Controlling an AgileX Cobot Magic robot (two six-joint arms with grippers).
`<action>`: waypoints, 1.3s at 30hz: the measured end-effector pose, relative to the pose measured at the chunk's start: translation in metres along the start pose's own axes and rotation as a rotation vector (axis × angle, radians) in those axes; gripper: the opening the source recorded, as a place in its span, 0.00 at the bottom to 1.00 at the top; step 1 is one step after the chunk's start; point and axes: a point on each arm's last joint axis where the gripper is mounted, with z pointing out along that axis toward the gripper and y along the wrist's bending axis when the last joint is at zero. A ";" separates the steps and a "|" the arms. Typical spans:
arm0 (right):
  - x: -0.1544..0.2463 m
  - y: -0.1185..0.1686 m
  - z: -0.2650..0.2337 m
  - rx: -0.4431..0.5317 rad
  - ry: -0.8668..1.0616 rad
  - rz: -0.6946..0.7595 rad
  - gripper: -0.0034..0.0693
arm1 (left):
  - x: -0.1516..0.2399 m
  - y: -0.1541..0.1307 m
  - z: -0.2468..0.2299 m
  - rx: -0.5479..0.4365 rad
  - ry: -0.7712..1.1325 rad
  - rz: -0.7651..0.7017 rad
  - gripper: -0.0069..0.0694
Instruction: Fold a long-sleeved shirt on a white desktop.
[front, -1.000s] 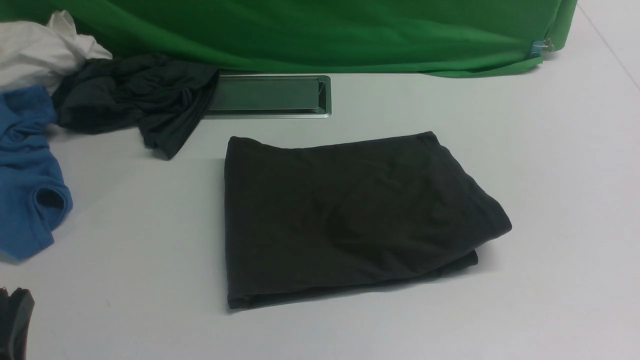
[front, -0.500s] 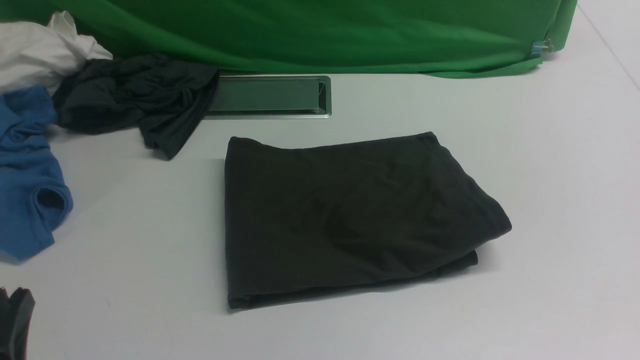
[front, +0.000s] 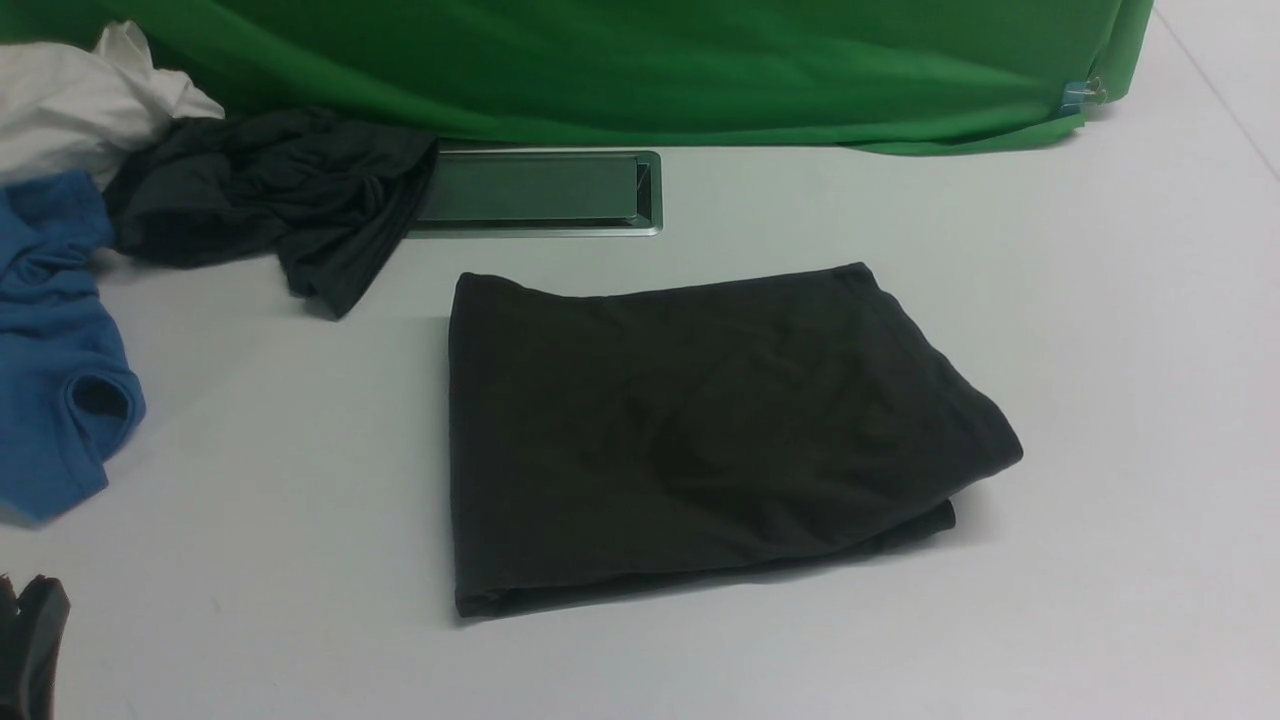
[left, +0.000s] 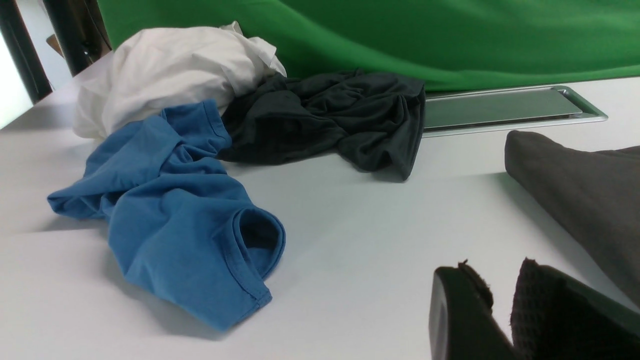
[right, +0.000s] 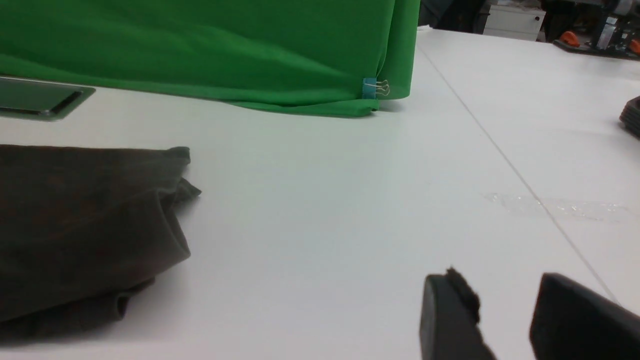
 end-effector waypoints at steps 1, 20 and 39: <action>0.000 0.000 0.000 0.000 0.000 0.000 0.38 | 0.000 0.000 0.000 0.000 0.000 0.000 0.32; 0.000 0.000 0.000 0.000 0.001 0.000 0.38 | 0.000 0.000 0.000 0.000 0.000 0.001 0.33; 0.000 0.000 0.000 0.000 0.001 0.000 0.38 | 0.000 0.000 0.000 0.000 0.000 0.000 0.34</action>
